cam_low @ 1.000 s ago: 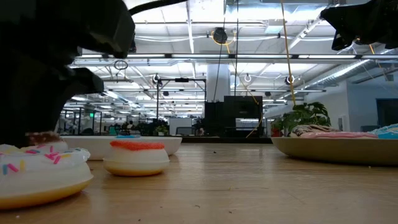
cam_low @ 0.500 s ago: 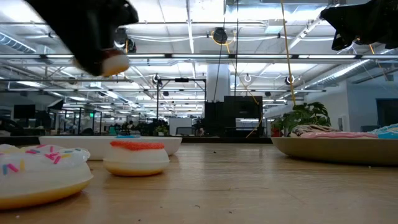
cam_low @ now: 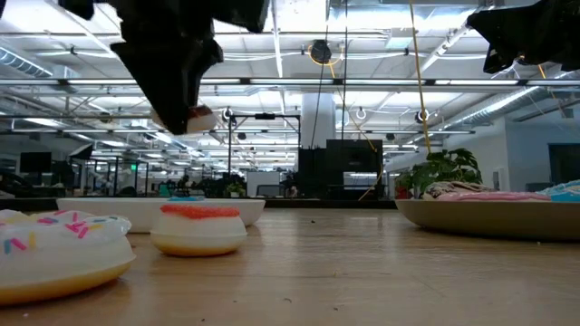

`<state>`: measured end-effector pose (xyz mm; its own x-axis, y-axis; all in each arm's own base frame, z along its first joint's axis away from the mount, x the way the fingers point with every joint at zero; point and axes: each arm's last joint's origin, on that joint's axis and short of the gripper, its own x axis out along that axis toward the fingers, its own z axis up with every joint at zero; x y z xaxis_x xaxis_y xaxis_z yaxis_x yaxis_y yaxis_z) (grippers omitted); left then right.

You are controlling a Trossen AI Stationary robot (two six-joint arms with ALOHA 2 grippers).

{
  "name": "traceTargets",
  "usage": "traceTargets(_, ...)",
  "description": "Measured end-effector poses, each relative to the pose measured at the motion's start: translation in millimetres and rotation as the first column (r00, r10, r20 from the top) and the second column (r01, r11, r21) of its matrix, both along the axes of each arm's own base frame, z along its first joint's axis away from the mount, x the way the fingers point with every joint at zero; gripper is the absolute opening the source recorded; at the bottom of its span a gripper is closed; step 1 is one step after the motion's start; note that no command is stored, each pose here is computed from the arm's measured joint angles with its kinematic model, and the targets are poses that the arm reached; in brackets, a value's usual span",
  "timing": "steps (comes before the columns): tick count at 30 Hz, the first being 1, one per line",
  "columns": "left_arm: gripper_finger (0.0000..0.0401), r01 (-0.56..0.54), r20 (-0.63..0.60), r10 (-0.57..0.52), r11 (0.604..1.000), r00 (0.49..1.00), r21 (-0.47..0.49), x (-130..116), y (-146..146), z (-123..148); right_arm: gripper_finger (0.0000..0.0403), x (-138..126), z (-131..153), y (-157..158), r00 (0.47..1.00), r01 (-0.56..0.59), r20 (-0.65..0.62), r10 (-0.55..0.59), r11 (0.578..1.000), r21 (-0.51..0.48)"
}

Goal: Pick & Place donuts
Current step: Put the small brown donut on the white plate

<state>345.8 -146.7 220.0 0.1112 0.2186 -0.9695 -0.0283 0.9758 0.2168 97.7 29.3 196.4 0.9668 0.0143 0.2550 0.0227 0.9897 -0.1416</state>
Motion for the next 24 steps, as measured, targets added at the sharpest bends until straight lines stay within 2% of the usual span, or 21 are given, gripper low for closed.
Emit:
traceTargets(5, 0.0078, -0.024, 0.035, 0.025, 0.999, 0.999, -0.031, 12, 21, -10, 0.0000, 0, 0, 0, 1.000, 0.000, 0.000, 0.000, 1.000, 0.000)
traceTargets(9, 0.0078, -0.048, -0.005, 0.048, 0.998, 0.999, -0.028, 12, 41, -27, 0.0000, 0, 0, 0, 1.000, 0.000, 0.000, 0.000, 1.000, 0.000)
traceTargets(13, 0.0079, -0.072, -0.014, 0.072, 0.995, 0.997, -0.071, 12, 57, -47, 0.0000, 0, 0, 0, 1.000, 0.000, 0.000, 0.000, 1.000, -0.001)
traceTargets(19, 0.0082, 0.019, 0.026, -0.016, 0.994, 1.000, -0.106, 16, 62, -56, 0.0000, 0, 0, 0, 1.000, 0.000, -0.003, 0.000, 1.000, -0.003)
traceTargets(24, 0.0126, 0.097, 0.028, -0.094, 0.989, 0.995, -0.113, 15, 54, -56, 0.0000, 0, 0, 0, 1.000, 0.000, -0.004, 0.000, 1.000, -0.004)
